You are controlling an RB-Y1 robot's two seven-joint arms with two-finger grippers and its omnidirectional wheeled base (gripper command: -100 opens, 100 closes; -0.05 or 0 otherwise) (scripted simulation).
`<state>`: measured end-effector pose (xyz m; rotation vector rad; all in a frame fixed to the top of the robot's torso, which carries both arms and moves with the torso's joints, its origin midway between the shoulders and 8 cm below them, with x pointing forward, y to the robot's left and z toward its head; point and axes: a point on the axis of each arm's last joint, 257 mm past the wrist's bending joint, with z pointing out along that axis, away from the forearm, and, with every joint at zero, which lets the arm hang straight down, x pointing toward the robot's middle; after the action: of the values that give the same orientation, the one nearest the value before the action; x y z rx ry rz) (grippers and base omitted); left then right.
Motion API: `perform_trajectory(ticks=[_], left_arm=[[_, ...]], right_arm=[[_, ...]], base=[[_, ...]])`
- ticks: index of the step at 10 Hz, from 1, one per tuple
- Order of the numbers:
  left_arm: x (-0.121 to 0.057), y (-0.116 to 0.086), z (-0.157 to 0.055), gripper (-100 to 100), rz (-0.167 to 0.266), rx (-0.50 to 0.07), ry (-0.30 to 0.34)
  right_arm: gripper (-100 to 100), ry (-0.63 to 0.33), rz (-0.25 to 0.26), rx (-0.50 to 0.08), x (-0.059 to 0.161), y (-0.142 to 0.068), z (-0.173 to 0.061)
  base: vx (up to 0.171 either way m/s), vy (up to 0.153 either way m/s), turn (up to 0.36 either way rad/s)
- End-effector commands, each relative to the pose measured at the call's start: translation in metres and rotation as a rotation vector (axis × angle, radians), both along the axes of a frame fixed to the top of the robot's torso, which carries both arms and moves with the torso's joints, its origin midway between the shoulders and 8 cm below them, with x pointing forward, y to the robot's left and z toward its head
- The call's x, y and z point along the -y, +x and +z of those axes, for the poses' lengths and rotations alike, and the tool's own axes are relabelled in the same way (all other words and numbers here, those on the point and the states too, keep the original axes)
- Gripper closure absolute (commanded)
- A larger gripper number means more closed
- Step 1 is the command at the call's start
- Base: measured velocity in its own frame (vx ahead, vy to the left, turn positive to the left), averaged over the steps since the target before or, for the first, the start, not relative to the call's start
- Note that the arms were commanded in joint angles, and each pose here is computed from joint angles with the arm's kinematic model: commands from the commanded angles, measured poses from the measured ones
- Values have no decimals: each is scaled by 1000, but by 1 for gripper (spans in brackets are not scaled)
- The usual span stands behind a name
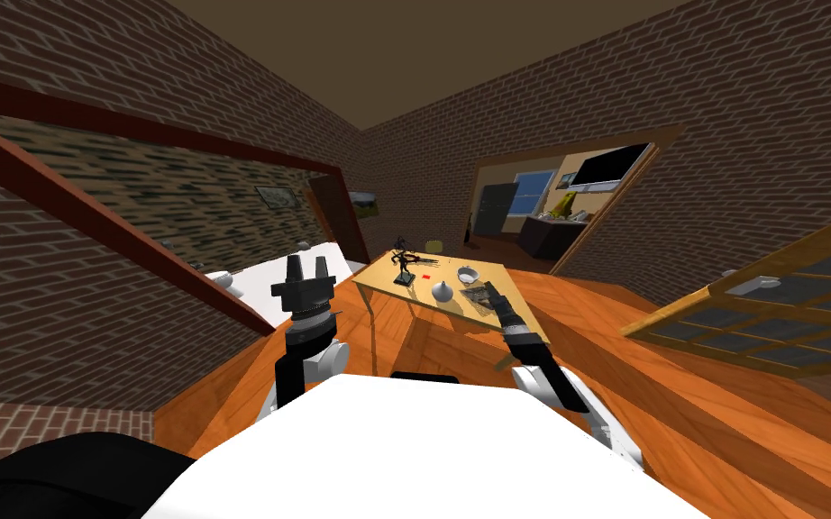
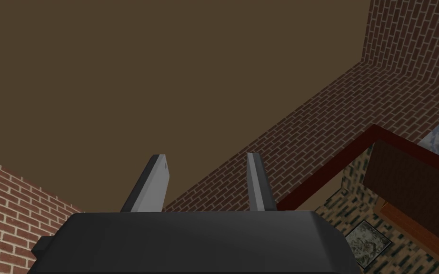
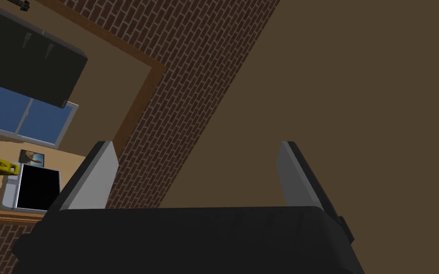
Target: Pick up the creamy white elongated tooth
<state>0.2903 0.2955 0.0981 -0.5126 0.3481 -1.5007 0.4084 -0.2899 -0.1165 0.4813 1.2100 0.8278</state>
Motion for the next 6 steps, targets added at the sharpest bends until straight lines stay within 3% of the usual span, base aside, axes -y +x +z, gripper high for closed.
perform_trajectory(ticks=[1,3,4,6], left_arm=[[0,0,0,0,0,0,0],[0,0,0,0,0,0,0],[0,0,0,0,0,0,0],[0,0,0,0,0,0,0]], right_arm=[[-100,-84,-17,-57,8,5,-25],[-100,-85,-28,-90,15,6,-41],[-100,-162,-41,-133,23,8,-59],[-100,-163,-51,-164,29,8,-74]], base=[[-86,29,142],[-43,16,32],[-37,24,143],[-35,17,57]])
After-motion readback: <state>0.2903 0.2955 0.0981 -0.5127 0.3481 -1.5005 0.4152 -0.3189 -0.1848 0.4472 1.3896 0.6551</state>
